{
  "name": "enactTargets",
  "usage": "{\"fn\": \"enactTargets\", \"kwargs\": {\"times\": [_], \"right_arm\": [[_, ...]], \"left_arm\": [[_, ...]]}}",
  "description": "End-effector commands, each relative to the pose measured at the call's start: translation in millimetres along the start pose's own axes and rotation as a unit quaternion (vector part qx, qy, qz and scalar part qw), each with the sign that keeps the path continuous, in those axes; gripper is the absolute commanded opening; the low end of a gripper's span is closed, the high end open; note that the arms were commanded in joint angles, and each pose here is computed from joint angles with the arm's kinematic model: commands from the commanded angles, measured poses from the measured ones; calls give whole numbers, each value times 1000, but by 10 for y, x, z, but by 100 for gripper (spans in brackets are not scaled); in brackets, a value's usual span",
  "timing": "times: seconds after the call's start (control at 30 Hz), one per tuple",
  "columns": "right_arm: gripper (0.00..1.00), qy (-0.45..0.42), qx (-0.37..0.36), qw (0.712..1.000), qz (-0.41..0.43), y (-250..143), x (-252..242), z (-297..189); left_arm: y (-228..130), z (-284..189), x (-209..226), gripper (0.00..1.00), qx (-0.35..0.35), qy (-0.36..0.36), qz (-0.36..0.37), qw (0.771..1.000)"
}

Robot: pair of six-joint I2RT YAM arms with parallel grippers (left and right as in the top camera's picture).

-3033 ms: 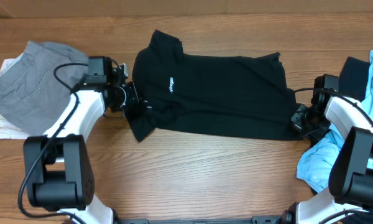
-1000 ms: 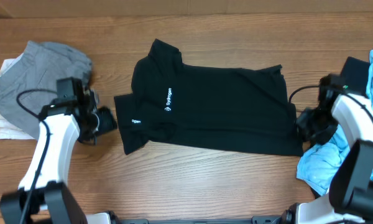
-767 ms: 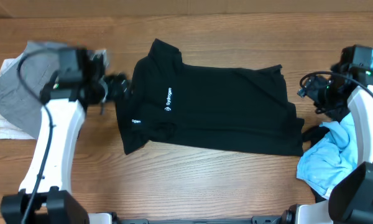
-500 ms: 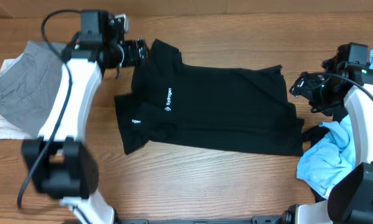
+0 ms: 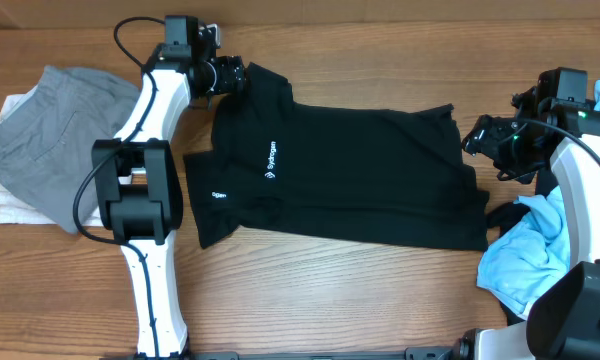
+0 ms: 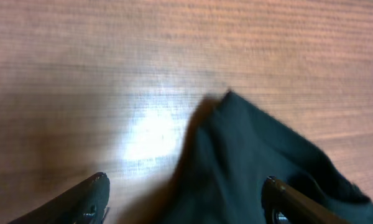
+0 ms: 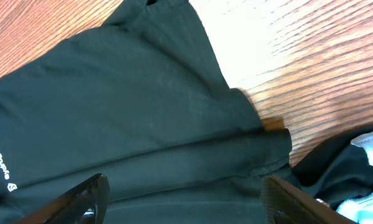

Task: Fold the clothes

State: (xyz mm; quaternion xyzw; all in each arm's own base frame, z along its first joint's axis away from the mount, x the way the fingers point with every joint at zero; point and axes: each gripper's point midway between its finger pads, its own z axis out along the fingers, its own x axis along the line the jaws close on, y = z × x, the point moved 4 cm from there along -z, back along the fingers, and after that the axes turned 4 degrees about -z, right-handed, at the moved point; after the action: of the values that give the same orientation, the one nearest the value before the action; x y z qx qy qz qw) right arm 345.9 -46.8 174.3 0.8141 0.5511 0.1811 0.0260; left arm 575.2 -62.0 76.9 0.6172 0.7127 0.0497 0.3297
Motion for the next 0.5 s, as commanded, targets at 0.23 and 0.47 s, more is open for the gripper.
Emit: {"fn": "enactTargets", "kwargs": {"times": [0.23, 0.47], "right_arm": [[81, 7, -22, 1000, -12, 85, 49, -51], [72, 9, -30, 999, -14, 121, 56, -53]], "left_arm": [[27, 402, -122, 73, -26, -53, -5, 998], [-57, 534, -242, 48, -23, -59, 8, 998]]}}
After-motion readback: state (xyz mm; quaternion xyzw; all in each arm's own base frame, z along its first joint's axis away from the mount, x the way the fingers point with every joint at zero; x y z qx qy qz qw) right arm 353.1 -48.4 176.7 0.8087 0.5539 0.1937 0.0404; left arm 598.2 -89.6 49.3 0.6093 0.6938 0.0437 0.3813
